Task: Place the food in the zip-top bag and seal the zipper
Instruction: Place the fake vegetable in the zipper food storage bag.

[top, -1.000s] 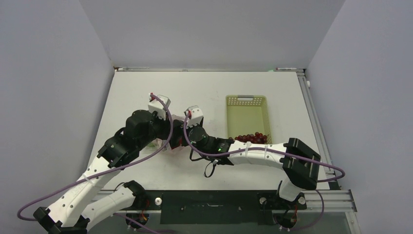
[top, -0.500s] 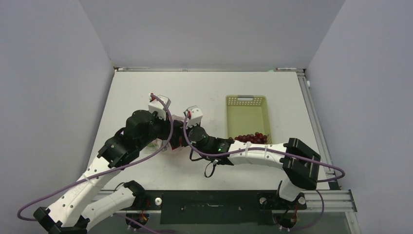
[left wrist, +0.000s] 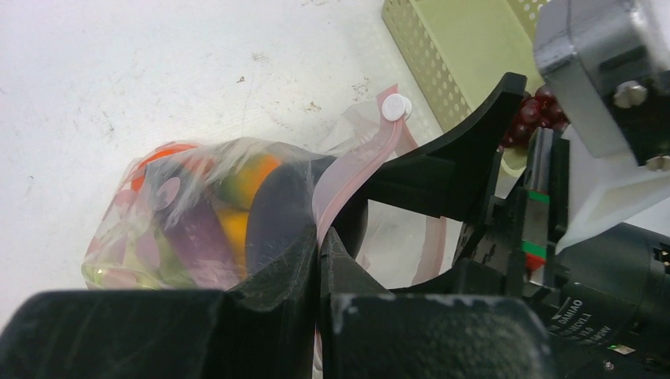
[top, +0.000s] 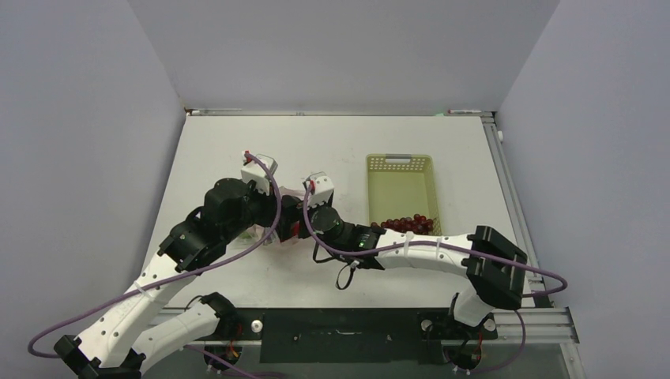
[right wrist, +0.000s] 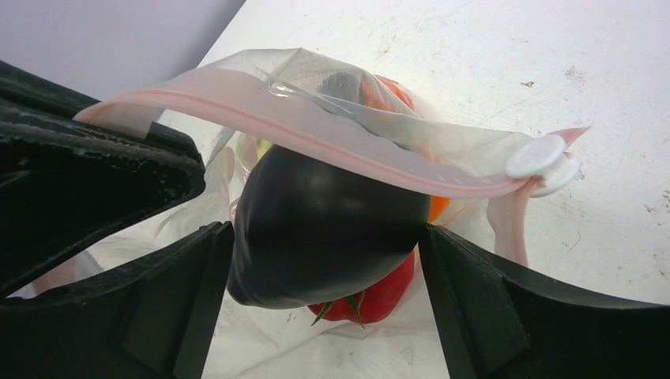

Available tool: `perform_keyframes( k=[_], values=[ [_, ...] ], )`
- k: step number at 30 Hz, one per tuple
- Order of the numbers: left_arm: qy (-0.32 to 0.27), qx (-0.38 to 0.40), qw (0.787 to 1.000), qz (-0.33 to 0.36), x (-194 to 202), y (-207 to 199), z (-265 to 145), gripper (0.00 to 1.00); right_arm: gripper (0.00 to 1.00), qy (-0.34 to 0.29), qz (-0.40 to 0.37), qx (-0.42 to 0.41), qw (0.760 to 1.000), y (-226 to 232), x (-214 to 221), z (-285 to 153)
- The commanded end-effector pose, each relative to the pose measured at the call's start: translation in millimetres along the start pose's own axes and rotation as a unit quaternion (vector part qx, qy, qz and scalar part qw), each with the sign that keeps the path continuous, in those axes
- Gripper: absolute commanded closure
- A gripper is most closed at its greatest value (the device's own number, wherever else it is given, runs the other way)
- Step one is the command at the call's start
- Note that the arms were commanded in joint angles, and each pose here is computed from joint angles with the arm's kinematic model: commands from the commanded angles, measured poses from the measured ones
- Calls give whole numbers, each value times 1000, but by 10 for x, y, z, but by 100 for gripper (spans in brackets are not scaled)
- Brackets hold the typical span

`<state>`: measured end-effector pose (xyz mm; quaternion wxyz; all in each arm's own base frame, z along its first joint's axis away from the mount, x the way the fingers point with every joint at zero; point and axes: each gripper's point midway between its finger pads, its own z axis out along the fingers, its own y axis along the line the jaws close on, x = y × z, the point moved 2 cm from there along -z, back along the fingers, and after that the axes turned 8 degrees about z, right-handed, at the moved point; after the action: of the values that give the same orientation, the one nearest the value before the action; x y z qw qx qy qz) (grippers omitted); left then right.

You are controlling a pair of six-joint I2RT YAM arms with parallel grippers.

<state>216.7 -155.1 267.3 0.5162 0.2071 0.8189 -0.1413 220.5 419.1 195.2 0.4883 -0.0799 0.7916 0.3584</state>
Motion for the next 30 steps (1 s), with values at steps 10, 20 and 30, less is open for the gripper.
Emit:
perform_keyframes(
  k=[10, 20, 30],
  values=[
    [-33, 8, 999, -5, -166, -33, -13, 100, 10, -37, 49, -19, 998, 110, -324, -213],
    [-34, 7, 999, -5, -169, -30, -11, 100, 10, -39, 59, -17, 997, 62, -394, -389],
    [-33, 8, 999, -5, -165, -34, -5, 100, 10, -22, 63, 11, 998, -74, -396, -582]
  ],
)
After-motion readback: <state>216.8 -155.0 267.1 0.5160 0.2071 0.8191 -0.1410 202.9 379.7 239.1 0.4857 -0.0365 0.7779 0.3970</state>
